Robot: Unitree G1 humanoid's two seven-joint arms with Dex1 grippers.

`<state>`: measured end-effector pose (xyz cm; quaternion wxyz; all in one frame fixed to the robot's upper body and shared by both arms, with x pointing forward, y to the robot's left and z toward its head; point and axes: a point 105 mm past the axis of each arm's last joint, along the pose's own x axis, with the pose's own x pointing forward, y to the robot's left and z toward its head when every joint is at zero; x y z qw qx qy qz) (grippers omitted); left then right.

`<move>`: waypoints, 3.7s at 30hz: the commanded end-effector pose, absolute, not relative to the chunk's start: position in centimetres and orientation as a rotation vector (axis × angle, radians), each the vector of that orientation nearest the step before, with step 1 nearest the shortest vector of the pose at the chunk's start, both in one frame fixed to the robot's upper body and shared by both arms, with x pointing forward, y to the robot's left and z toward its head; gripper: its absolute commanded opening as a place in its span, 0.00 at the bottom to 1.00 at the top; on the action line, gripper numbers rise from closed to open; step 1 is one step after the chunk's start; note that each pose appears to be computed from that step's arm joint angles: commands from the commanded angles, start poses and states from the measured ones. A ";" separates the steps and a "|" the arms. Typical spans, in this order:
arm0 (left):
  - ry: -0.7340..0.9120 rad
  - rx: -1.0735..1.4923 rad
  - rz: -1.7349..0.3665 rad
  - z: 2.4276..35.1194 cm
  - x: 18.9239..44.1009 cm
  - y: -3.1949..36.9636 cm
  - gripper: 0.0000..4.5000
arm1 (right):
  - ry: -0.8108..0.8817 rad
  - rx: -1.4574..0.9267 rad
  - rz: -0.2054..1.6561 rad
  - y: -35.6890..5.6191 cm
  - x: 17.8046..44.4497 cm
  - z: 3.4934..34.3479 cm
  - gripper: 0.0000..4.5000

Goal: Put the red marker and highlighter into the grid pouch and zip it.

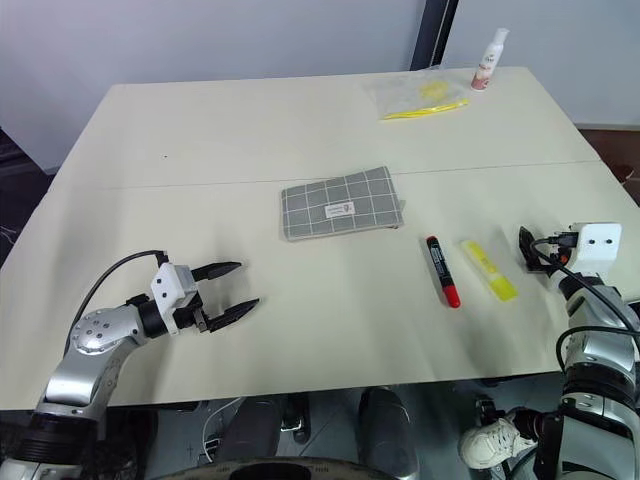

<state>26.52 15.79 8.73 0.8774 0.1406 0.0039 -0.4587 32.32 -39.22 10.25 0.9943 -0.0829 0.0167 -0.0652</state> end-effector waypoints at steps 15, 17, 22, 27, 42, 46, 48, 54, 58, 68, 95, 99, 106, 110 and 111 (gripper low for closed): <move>-0.072 0.313 -0.941 9.8 27.4 15.6 0.90 | -0.022 -0.227 -0.108 -38.9 32.2 12.1 0.99; -0.071 0.310 -0.941 9.8 27.4 15.7 0.90 | -0.027 -0.225 -0.107 -38.8 32.3 12.2 0.99; -0.089 0.306 -0.914 9.9 27.8 16.0 0.90 | -0.037 -0.226 -0.079 -38.1 32.5 12.5 0.99; -0.117 0.316 -0.900 10.2 28.2 16.2 0.90 | -0.045 -0.198 -0.040 -36.9 32.9 12.6 0.99; -0.237 0.650 -0.832 11.5 35.0 15.9 0.90 | -0.191 -0.298 0.455 -15.1 38.0 15.1 0.01; -0.251 0.776 -0.877 10.7 36.6 14.6 0.90 | -0.126 -0.425 0.435 -13.2 40.0 13.4 0.01; -0.255 0.822 -0.898 10.4 37.2 13.9 0.90 | -0.106 -0.493 0.420 -13.2 41.0 13.2 0.01; -0.284 0.976 -0.989 9.4 37.9 11.1 0.90 | 0.003 -0.614 0.441 -13.8 42.0 11.1 0.01; -0.322 1.031 -1.014 9.5 38.3 9.1 0.90 | 0.001 -0.608 0.460 -13.7 41.7 11.0 0.01; -0.311 1.028 -1.104 9.1 38.4 5.6 0.71 | -0.009 -0.620 0.468 -13.9 41.0 11.1 0.00; -0.507 0.772 -0.896 16.5 38.3 9.0 0.00 | -0.003 -0.467 0.525 -18.2 36.0 15.3 1.00; -0.542 0.772 -0.906 17.8 37.4 8.9 0.00 | -0.014 -0.385 0.495 -18.3 36.3 15.7 1.00; -0.534 0.776 -0.906 17.9 36.8 8.5 0.00 | -0.012 -0.168 0.462 -17.6 36.9 15.5 1.00; -0.533 0.773 -0.899 18.0 36.9 8.3 0.00 | 0.003 -0.076 0.485 -16.9 36.8 15.3 0.81; -0.532 0.775 -0.898 18.0 36.9 8.3 0.00 | 0.013 -0.044 0.492 -16.6 36.8 15.2 0.71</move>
